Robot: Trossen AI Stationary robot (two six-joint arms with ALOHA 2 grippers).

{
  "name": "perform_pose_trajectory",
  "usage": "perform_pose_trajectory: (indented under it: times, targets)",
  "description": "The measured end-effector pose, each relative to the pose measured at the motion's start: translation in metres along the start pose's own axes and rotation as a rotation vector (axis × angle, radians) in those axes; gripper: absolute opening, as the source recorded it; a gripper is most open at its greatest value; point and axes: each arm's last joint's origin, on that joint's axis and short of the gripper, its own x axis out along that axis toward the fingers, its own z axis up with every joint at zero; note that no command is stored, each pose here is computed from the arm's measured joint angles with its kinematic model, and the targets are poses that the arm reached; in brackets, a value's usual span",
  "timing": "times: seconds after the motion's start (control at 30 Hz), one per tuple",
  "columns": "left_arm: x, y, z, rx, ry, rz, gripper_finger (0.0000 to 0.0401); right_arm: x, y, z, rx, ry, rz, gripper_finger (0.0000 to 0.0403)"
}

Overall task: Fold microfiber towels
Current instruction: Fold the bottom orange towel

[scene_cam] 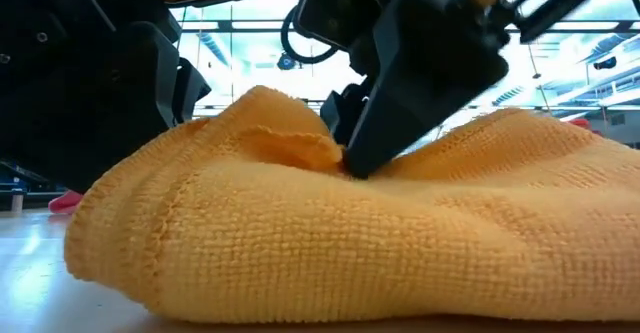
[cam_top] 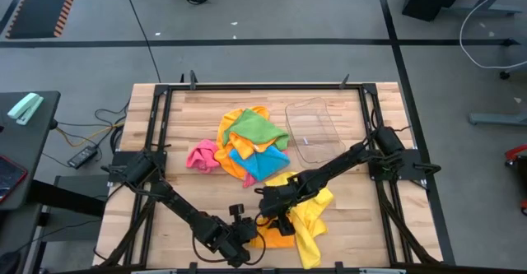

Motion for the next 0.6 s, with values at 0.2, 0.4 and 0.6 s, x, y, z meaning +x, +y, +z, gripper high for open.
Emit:
perform_pose_trajectory:
  times: [0.2,0.4,0.6]
  targets:
    - [0.001,0.001,0.002,-0.004,-0.005,-0.002,0.0013,0.003,0.003,-0.004,-0.028,0.009,-0.116,0.0216]
    - [0.002,0.002,0.003,0.013,-0.007,0.000,0.0033,0.004,0.005,-0.005,-0.023,0.007,-0.163,0.0216]
    - [-0.018,0.006,0.014,0.020,0.007,-0.057,0.0029,0.004,0.007,-0.006,-0.046,0.003,-0.197,0.0216]
